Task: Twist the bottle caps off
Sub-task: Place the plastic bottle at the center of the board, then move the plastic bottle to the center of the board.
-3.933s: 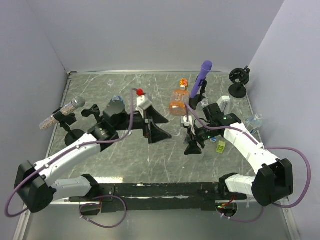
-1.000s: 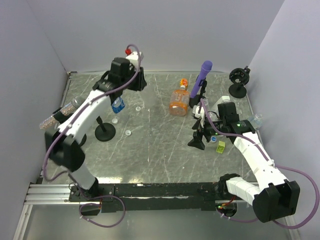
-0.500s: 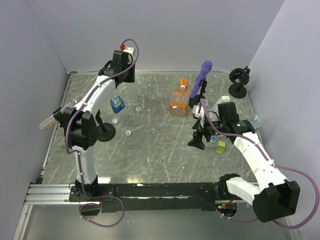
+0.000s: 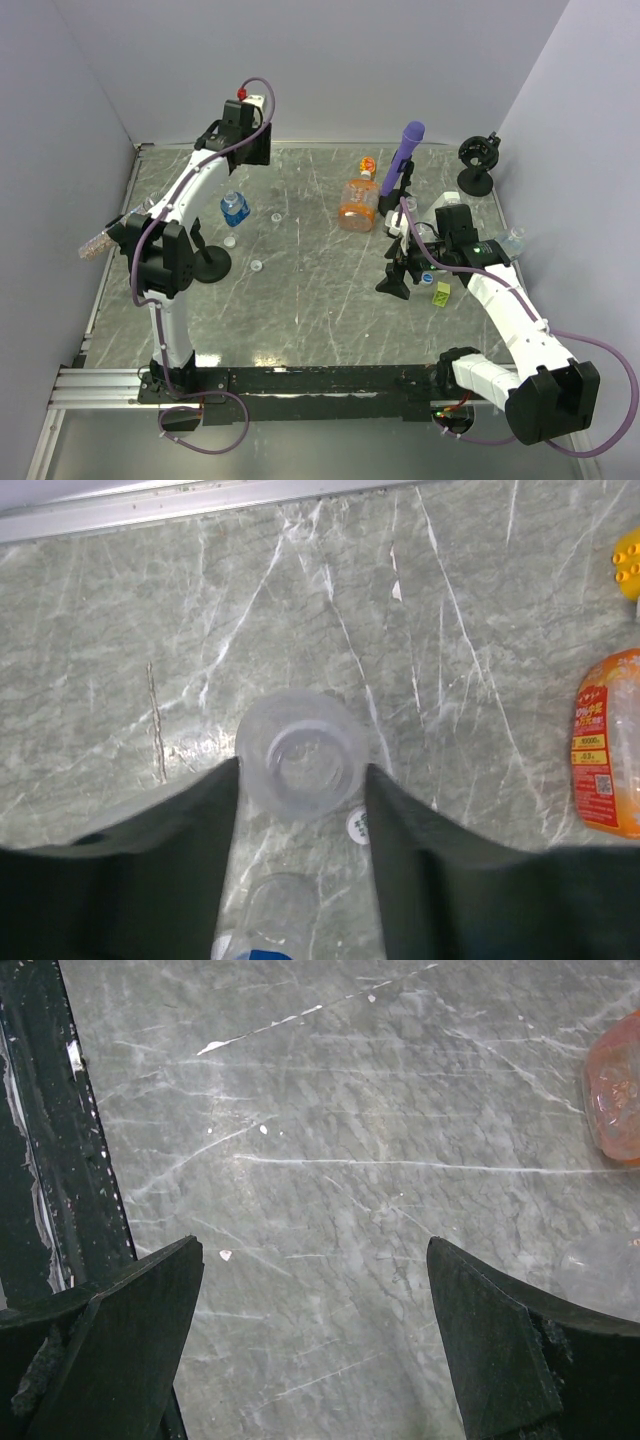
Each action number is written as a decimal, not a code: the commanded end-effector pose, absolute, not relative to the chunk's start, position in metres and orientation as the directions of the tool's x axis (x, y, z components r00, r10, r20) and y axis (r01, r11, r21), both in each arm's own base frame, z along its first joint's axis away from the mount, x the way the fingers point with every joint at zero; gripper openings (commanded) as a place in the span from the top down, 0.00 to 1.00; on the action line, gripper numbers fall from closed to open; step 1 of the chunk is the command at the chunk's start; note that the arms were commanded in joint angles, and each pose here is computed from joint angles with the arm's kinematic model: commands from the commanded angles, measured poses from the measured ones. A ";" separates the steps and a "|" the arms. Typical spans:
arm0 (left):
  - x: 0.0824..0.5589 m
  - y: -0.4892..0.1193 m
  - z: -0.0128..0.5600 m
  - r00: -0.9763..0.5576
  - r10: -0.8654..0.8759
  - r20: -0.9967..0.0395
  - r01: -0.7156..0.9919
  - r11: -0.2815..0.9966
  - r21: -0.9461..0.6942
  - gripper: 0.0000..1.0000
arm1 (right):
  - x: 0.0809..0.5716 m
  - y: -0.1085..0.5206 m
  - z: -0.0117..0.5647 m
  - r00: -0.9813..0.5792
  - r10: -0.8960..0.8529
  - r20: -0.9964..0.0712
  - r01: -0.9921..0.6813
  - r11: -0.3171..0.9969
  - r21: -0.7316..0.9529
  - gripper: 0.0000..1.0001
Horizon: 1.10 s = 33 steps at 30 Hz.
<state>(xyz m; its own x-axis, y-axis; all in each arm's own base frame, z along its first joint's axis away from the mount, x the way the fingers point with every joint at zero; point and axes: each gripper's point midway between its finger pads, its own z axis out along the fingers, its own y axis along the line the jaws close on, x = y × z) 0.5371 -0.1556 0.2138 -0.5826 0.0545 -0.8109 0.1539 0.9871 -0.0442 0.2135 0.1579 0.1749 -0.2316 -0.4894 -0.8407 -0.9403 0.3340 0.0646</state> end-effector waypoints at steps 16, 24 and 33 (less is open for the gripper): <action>0.515 -0.156 0.318 -0.444 -0.004 -0.896 0.194 0.976 -0.100 0.21 | 0.218 0.157 0.174 -0.214 -0.489 -0.846 -0.940 0.337 0.043 0.01; 0.500 -0.156 0.335 -0.432 -0.004 -0.902 0.218 0.970 -0.109 0.20 | 0.220 0.156 0.173 -0.210 -0.493 -0.844 -0.939 0.342 0.034 0.01; 0.478 -0.155 0.364 -0.393 -0.004 -0.920 0.260 0.959 -0.115 0.15 | 0.220 0.155 0.172 -0.205 -0.498 -0.843 -0.939 0.342 0.027 0.01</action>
